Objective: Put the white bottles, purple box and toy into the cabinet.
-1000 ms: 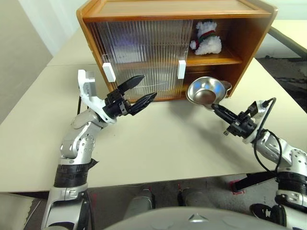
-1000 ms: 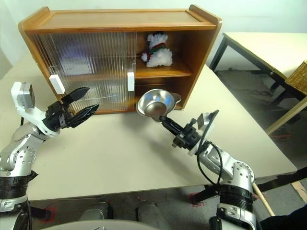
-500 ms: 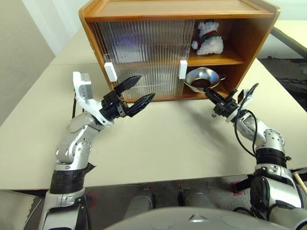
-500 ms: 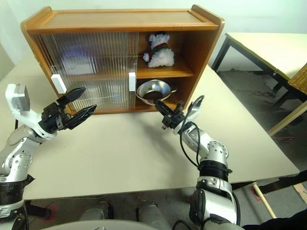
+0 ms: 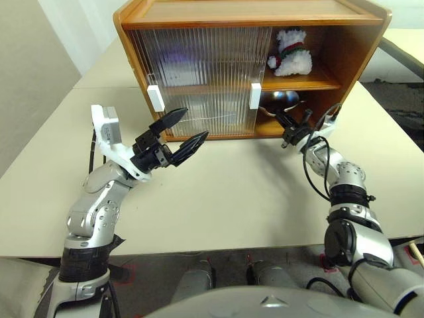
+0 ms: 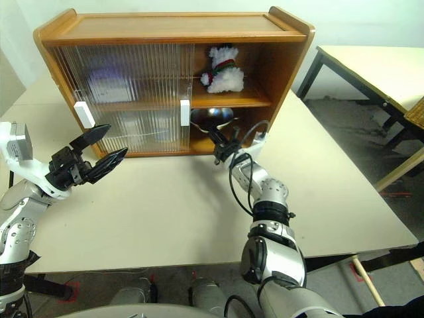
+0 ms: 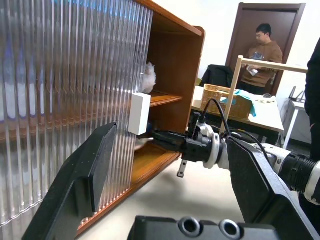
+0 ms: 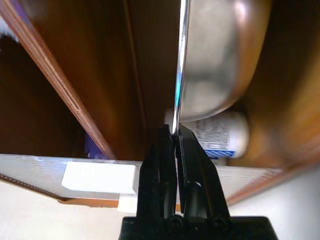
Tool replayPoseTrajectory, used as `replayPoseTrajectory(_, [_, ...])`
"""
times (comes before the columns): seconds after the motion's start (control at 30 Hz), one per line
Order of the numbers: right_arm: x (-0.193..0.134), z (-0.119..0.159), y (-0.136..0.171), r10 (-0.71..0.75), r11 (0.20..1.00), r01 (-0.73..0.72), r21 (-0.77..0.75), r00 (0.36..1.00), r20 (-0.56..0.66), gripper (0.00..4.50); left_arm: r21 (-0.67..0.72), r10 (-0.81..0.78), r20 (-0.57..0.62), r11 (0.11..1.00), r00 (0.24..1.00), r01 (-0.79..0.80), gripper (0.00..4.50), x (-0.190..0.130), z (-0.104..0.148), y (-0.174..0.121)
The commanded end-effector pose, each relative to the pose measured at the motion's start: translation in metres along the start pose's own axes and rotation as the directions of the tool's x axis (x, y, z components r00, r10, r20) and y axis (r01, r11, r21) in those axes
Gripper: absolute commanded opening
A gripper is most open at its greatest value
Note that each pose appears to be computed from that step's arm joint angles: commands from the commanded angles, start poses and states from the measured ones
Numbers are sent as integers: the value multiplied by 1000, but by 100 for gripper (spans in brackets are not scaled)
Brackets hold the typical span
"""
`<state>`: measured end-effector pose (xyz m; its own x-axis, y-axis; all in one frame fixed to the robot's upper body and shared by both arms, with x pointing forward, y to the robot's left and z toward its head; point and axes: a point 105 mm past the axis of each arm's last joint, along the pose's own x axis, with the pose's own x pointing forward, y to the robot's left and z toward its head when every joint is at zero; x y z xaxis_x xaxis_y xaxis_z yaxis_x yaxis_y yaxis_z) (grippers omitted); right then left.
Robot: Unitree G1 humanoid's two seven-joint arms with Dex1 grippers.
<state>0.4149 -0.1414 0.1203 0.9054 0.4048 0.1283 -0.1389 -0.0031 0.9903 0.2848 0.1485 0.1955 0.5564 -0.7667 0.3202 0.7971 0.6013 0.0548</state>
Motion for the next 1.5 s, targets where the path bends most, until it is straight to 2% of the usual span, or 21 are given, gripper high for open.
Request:
replayPoseTrajectory(0.03, [7,0,8,-14,999,16,-46,999,48,4,23,-8,-1,1000,1000,8,450,0,7,-1])
replayPoseTrajectory(0.37, [8,12,-21,-117,988,129,-89,985,129,4,23,-18,1,1000,1000,18,450,4,8,0])
replayPoseTrajectory(0.5, [4,20,-39,-162,978,178,-111,976,144,104,20,-21,4,1000,1000,21,450,5,7,0])
replayPoseTrajectory(0.8, [-13,43,-58,-199,966,222,-129,965,171,441,13,-30,13,999,999,30,450,9,4,1])
replayPoseTrajectory(0.97, [-30,54,-58,-182,964,202,-173,975,126,446,0,-44,23,999,999,44,450,12,1,0])
replayPoseTrajectory(1.1, [-41,53,-51,-135,966,145,-216,989,58,446,-7,-54,27,998,998,54,450,14,-1,0])
replayPoseTrajectory(1.2, [-49,45,-36,-75,951,63,-302,997,-27,446,-11,-63,32,998,998,63,450,16,-3,0])
replayPoseTrajectory(1.27, [-55,31,-28,-65,910,15,-414,992,-107,446,-12,-67,33,998,997,67,450,17,-4,0])
replayPoseTrajectory(1.33, [-59,14,-20,-64,829,-50,-557,981,-185,446,-13,-70,34,997,997,71,450,17,-4,1])
replayPoseTrajectory(1.47, [-64,-24,-6,-80,553,-209,-806,950,-301,446,-14,-76,36,997,996,77,450,18,-5,1])
replayPoseTrajectory(1.5, [-64,-32,-3,-82,454,-249,-855,945,-318,429,-14,-77,36,997,996,78,450,18,-5,1])
